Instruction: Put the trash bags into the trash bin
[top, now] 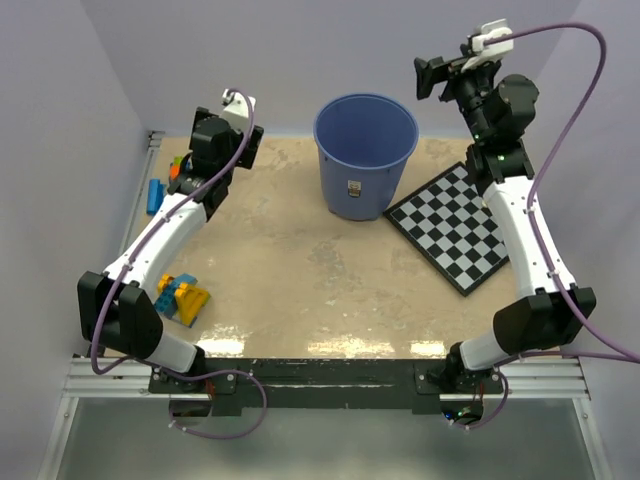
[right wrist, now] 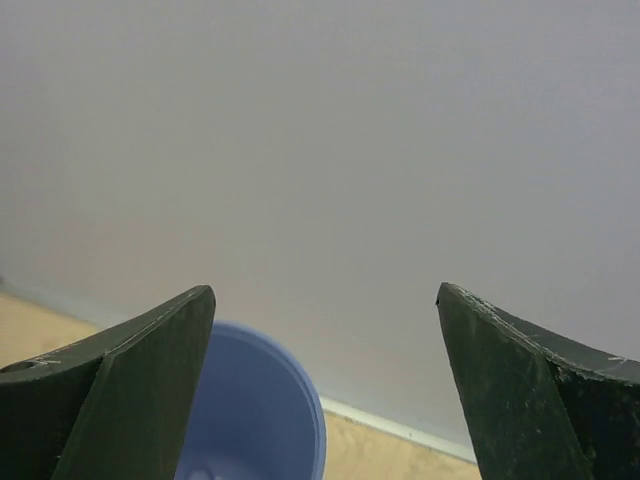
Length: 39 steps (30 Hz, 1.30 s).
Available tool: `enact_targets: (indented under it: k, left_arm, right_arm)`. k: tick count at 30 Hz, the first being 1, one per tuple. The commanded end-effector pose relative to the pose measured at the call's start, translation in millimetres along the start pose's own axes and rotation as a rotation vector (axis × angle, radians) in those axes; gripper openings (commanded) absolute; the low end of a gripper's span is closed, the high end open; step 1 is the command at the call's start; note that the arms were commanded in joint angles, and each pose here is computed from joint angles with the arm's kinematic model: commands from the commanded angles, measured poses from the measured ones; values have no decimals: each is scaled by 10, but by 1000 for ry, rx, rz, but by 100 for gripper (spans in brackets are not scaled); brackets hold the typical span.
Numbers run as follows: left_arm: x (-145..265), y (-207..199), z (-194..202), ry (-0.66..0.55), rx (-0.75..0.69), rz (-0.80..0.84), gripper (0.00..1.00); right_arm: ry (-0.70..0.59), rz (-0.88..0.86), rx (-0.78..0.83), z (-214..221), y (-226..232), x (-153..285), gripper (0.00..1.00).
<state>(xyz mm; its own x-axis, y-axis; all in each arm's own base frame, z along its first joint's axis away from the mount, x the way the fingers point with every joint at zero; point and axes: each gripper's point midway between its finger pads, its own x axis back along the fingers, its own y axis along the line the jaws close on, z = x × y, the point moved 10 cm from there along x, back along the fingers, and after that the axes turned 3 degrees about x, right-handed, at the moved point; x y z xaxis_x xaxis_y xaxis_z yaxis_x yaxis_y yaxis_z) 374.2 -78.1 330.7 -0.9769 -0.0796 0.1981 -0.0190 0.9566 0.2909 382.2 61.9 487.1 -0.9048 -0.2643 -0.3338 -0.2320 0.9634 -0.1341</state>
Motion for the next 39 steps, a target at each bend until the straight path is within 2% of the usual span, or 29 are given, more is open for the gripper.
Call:
enact_targets:
  k: [1, 4, 7, 12, 19, 25, 27, 29, 31, 34, 39]
  left_arm:
    - [231, 49, 90, 33, -199, 166, 99]
    - [366, 27, 164, 143, -347, 356, 100]
    - [447, 10, 124, 252, -335, 452, 100]
    - [549, -13, 221, 391, -226, 487, 100]
    - [805, -116, 554, 465, -7, 626, 100]
    - [793, 32, 617, 479, -15, 556, 100]
    - [818, 97, 568, 454, -11, 613, 100]
    - [885, 157, 467, 401, 9, 716, 100]
    - [963, 169, 372, 332, 1, 775, 100]
    - [991, 263, 342, 322, -15, 734, 100]
    - [985, 550, 406, 328, -6, 637, 98]
  right_arm:
    - [115, -212, 101, 313, 152, 77, 98]
    - [147, -346, 186, 410, 348, 172, 98]
    - [188, -520, 286, 507, 634, 270, 98]
    - [280, -831, 377, 780, 1186, 361, 98]
    - [348, -890, 348, 1084, 1487, 320, 98]
    - [392, -864, 419, 1268, 1638, 244, 98]
    - [417, -870, 419, 1360, 1677, 216, 97]
    - [446, -896, 409, 1448, 1707, 212, 94]
    - [473, -930, 400, 1514, 1760, 215, 87]
    - [515, -982, 400, 1581, 1838, 230, 71]
    - [461, -1070, 406, 1422, 1998, 275, 44]
